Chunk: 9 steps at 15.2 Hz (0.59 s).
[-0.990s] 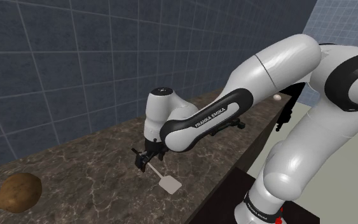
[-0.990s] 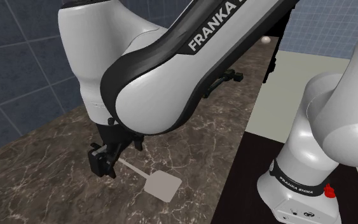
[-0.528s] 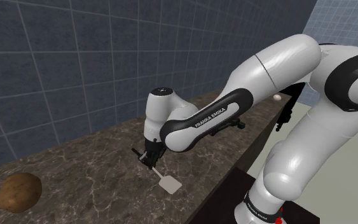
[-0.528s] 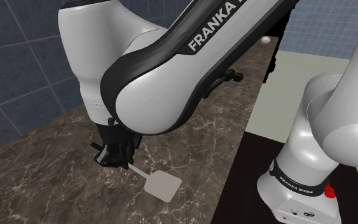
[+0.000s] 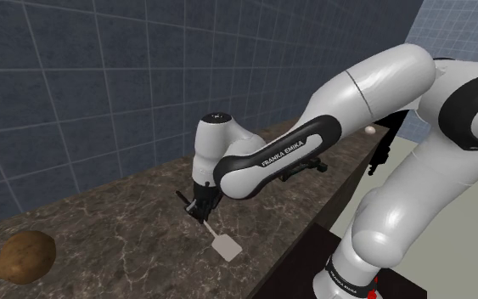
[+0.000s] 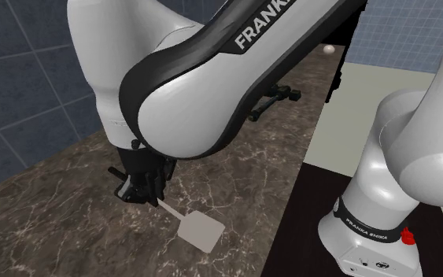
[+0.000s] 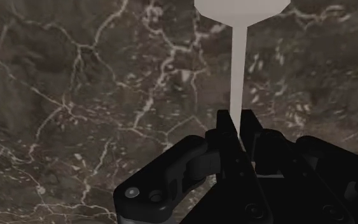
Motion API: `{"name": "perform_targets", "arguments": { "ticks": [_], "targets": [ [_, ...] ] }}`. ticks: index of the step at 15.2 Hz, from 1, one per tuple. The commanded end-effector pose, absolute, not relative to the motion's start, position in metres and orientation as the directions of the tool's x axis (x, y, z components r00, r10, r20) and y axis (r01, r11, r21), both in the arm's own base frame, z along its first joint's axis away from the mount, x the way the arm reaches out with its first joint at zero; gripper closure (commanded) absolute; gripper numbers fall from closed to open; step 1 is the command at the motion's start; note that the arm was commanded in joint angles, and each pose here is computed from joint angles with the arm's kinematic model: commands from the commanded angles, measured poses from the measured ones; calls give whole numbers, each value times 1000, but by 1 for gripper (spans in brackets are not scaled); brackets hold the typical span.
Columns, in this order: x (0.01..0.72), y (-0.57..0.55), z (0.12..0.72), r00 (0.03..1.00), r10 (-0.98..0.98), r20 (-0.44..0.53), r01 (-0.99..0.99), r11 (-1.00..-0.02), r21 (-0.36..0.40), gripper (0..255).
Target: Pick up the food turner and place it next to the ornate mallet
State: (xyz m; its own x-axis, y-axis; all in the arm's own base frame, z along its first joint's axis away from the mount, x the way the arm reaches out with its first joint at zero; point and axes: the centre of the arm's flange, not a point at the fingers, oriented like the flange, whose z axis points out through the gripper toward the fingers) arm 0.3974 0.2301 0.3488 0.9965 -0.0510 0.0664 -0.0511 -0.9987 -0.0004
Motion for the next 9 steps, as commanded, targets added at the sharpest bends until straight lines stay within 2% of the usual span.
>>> {"name": "perform_targets", "arguments": {
  "ticks": [1,9],
  "targets": [
    [398,230,360,997,-51,66,-51,-999,0,255],
    [398,230,402,997,-51,66,-51,-999,0,255]
  ]
}}
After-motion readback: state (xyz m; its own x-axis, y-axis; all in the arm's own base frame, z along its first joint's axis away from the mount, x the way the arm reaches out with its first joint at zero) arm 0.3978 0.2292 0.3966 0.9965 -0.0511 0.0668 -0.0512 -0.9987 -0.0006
